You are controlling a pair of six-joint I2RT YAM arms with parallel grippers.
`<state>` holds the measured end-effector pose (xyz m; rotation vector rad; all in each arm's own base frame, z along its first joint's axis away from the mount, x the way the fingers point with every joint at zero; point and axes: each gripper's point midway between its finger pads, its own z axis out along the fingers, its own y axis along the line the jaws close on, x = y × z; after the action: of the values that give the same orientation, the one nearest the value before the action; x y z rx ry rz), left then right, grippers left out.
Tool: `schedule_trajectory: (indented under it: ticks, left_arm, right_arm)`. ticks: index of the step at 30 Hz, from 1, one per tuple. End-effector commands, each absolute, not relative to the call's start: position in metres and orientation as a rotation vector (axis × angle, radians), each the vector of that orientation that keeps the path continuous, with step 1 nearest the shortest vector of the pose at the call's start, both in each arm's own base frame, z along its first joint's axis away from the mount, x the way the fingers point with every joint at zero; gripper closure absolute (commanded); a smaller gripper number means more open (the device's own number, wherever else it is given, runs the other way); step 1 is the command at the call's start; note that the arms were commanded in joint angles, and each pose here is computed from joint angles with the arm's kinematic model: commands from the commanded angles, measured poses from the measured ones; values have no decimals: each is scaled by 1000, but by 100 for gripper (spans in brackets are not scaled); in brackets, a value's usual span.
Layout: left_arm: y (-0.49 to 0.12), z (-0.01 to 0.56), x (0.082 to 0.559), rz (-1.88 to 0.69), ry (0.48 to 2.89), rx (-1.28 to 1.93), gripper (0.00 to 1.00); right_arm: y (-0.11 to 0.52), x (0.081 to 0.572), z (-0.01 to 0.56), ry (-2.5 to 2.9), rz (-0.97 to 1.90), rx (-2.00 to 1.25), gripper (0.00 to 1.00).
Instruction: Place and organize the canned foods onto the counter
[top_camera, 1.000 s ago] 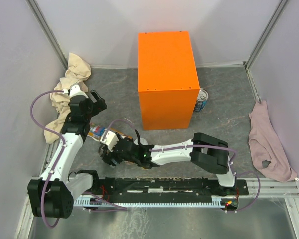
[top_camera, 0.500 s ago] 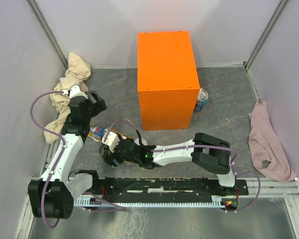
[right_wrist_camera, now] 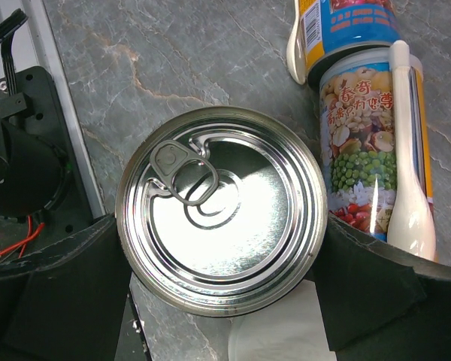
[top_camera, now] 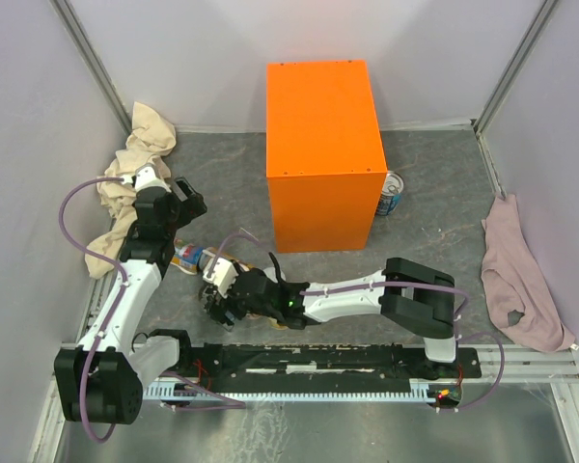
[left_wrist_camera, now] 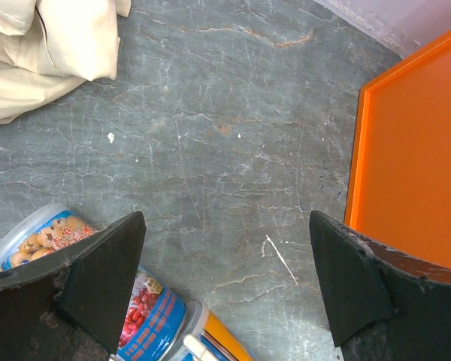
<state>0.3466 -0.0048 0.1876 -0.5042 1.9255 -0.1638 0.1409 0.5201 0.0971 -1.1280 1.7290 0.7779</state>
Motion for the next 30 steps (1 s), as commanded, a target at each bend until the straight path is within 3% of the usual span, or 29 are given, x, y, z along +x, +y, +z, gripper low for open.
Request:
schedule_trajectory:
  ticks: [1,30]
  left_arm:
    - [0,204,350,-166,1854,-515,4]
    - [1,206,351,-161,1846,-513,4]
  right_arm:
    - [528,135,155,1596,874,-1068,99]
    - [518,117,219,1455,936,-1043,99]
